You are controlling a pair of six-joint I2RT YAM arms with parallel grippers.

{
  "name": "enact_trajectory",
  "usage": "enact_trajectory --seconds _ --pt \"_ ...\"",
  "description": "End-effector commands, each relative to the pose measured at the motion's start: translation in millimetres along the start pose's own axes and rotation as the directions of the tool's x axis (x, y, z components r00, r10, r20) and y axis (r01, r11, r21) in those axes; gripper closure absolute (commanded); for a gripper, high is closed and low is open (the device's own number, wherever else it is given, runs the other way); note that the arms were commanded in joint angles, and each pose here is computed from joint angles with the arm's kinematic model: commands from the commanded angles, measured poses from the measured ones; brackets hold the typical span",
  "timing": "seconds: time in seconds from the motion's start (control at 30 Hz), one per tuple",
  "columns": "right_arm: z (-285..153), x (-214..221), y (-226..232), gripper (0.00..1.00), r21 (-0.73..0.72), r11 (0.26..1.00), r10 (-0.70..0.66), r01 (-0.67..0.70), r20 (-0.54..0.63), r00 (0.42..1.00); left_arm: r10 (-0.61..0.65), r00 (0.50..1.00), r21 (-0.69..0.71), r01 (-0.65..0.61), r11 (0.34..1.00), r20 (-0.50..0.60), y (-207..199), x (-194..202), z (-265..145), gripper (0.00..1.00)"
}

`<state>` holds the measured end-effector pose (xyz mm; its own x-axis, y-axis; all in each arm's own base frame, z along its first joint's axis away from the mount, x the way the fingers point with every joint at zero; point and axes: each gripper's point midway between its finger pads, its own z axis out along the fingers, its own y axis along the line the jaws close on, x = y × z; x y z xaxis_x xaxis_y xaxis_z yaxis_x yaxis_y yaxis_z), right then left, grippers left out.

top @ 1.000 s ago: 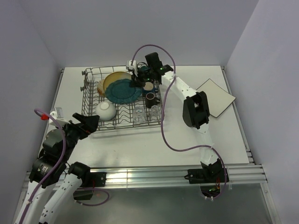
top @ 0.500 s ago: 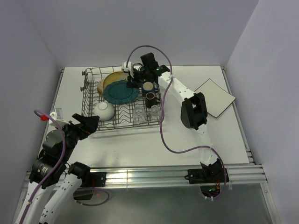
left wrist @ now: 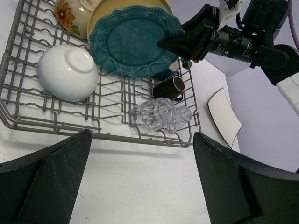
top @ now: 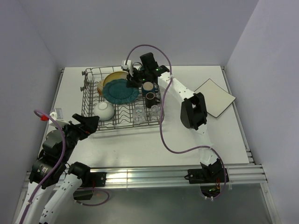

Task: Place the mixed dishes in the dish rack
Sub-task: Insert the plate into the dish rack

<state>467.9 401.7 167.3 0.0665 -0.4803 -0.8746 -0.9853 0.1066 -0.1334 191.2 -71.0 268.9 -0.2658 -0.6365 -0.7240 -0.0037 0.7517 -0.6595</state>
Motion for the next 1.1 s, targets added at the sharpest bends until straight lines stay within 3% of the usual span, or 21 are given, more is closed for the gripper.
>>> enact_trajectory --seconds 0.0,0.6,0.7,0.83,1.07 --pt "1 -16 -3 0.92 0.011 1.0 0.006 -0.007 0.054 0.999 -0.013 1.0 0.021 0.012 1.0 0.018 -6 -5 -1 0.02" --pt "-27 -6 0 0.86 -0.048 0.996 0.078 -0.072 0.137 0.988 -0.025 1.0 0.024 0.025 0.999 0.016 -5 -4 -2 0.03" --pt "-31 -8 -2 0.9 -0.046 0.995 0.09 -0.084 0.149 0.985 -0.026 0.999 0.026 0.026 0.999 0.018 -5 -4 -2 0.02" --pt "-39 -28 -11 1.0 -0.041 0.992 0.126 -0.12 0.198 0.972 -0.025 1.0 0.024 0.025 0.999 0.014 -5 -2 0 0.02" --pt "-55 -85 -28 1.0 -0.03 0.989 0.143 -0.142 0.331 0.933 -0.021 1.0 0.023 0.021 1.0 0.011 -6 -3 1 0.02"
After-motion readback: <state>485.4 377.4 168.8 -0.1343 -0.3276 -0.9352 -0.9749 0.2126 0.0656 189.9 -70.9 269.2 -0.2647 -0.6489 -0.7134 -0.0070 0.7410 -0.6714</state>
